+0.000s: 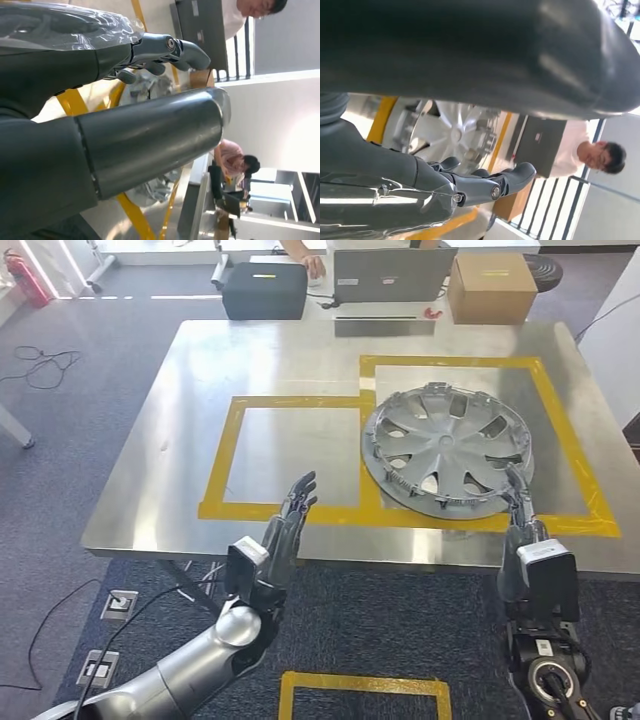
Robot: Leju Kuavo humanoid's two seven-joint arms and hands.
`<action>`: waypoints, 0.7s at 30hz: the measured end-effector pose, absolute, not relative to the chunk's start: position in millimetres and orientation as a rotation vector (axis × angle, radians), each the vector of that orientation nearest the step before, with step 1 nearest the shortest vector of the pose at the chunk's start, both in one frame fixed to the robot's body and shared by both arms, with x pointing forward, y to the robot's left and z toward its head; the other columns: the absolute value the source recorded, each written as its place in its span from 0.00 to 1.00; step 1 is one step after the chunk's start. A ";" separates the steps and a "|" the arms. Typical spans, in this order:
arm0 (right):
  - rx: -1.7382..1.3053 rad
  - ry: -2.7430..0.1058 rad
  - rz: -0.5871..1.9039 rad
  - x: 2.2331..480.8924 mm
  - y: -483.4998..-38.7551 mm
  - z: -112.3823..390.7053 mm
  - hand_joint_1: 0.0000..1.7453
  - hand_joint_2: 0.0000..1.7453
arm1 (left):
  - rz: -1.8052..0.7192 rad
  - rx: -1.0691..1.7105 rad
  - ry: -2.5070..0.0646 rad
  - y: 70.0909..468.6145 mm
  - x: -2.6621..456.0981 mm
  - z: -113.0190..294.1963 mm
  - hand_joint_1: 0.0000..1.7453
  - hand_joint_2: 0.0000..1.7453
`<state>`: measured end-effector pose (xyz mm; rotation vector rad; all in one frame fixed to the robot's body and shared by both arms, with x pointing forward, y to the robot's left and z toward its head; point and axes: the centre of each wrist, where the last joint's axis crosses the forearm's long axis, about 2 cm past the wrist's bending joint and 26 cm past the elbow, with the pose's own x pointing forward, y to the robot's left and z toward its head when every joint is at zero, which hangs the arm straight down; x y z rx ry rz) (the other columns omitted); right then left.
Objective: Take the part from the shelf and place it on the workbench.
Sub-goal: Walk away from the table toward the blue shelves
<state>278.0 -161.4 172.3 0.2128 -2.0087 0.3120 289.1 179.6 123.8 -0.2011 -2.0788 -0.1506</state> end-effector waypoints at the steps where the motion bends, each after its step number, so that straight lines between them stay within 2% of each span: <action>1: 0.211 -2.008 0.305 277.2 -162.2 171.7 0.00 0.00 | -0.153 -0.203 -2.080 179.5 289.0 123.8 0.00 0.00; 21: 0.184 -2.021 0.246 271.3 -180.5 175.2 0.00 0.00 | -0.149 -0.229 -2.101 172.0 294.4 132.4 0.00 0.00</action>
